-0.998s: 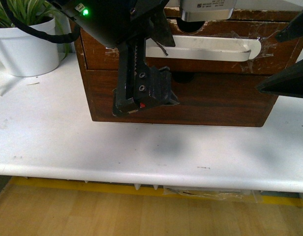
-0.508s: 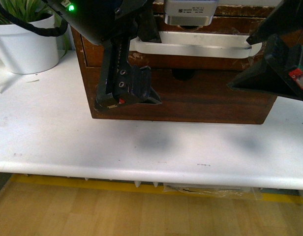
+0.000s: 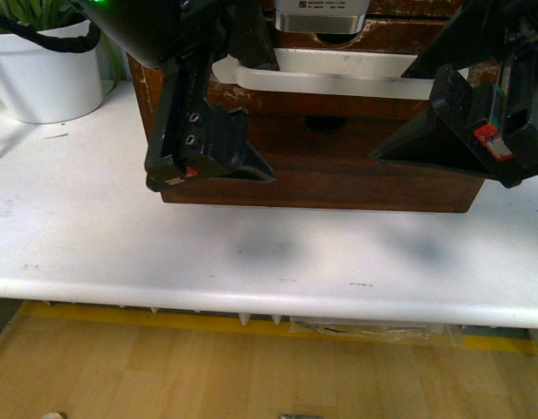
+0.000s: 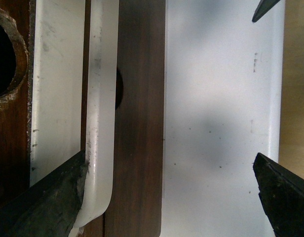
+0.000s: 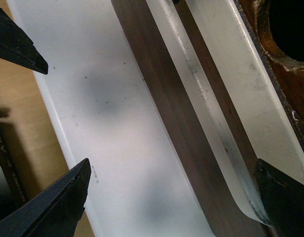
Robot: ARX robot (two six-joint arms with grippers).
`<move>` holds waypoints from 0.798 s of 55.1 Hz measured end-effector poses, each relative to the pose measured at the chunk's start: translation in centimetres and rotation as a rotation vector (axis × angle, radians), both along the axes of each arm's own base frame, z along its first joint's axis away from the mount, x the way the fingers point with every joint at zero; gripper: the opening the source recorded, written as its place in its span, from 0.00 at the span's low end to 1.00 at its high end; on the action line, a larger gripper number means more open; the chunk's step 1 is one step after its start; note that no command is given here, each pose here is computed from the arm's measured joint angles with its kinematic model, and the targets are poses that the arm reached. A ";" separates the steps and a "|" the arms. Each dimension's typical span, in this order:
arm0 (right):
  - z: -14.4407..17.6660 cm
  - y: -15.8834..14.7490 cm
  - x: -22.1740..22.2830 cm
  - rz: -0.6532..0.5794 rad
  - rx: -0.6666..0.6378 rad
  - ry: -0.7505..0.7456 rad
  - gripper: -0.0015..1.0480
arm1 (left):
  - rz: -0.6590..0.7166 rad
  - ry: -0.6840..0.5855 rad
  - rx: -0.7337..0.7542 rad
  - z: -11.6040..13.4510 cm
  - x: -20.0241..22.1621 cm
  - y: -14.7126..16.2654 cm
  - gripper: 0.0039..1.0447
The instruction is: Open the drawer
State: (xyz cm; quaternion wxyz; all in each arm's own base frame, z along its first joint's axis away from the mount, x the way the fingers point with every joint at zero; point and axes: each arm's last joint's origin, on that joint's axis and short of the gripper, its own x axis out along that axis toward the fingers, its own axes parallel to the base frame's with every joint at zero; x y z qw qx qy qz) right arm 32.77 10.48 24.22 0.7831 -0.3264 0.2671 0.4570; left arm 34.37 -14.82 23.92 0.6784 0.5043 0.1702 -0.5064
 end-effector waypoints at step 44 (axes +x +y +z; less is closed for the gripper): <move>0.4 0.2 -5.8 0.164 -0.015 0.053 0.91 | -0.164 0.084 0.048 1.2 -7.1 1.3 0.94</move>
